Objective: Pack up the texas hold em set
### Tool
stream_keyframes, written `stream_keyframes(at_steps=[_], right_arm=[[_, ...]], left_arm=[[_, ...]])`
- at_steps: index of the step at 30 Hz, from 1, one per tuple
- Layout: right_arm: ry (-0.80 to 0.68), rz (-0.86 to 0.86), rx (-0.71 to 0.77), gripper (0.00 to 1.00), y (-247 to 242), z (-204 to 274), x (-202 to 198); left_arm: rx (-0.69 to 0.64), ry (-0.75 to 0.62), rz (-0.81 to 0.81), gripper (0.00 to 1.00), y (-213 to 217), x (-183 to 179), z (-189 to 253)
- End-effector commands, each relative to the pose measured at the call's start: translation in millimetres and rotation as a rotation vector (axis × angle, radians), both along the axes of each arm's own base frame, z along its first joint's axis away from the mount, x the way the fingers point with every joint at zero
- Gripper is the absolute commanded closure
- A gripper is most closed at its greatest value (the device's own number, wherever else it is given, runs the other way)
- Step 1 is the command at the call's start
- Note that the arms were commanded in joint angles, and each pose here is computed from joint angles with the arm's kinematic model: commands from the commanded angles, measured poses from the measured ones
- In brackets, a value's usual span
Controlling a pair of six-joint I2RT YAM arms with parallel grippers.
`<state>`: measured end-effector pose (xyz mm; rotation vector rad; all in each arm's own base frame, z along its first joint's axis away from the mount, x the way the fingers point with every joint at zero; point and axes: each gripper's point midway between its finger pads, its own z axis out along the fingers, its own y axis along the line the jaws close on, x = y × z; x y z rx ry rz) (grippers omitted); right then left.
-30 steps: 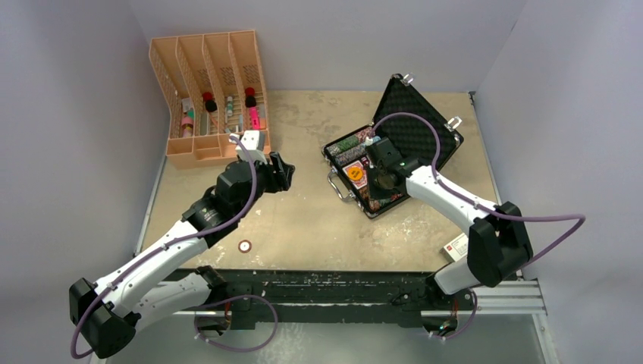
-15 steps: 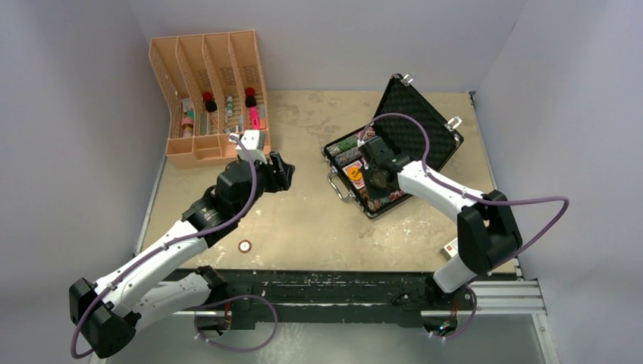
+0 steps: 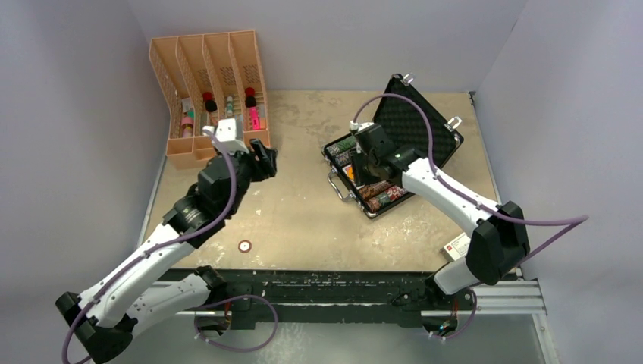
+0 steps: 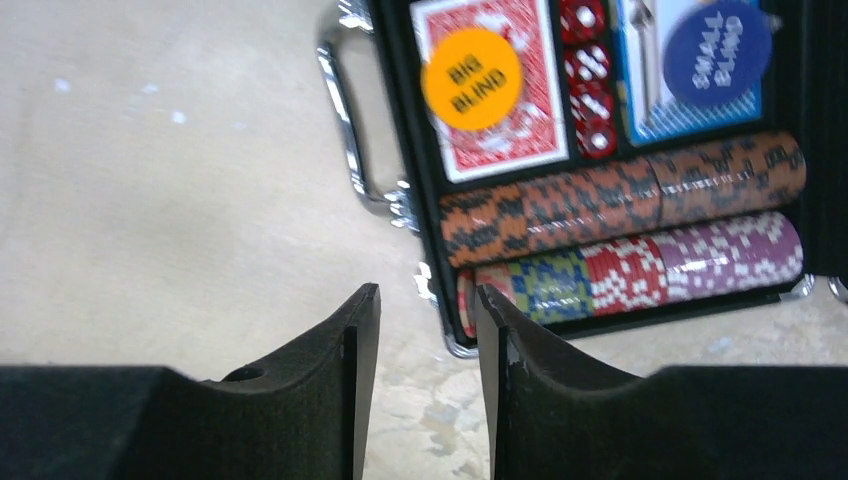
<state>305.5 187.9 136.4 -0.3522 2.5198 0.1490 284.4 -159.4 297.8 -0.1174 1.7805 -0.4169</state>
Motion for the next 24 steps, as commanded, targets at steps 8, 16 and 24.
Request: stream_keyframes(at_steps=[8, 16, 24], right_arm=[[-0.152, 0.284, 0.202, 0.4, 177.6, 35.6, -20.8], [-0.174, 0.638, 0.155, 0.28, 316.4, 10.9, -83.0], [-0.221, 0.806, 0.083, 0.25, 379.9, -19.7, -121.2]], left_arm=[[-0.05, -0.252, 0.203, 0.42, 72.3, -27.5, 137.6], [-0.027, -0.259, 0.233, 0.41, 85.7, -35.2, 153.6], [-0.014, -0.253, 0.246, 0.4, 89.7, -36.6, 153.9]])
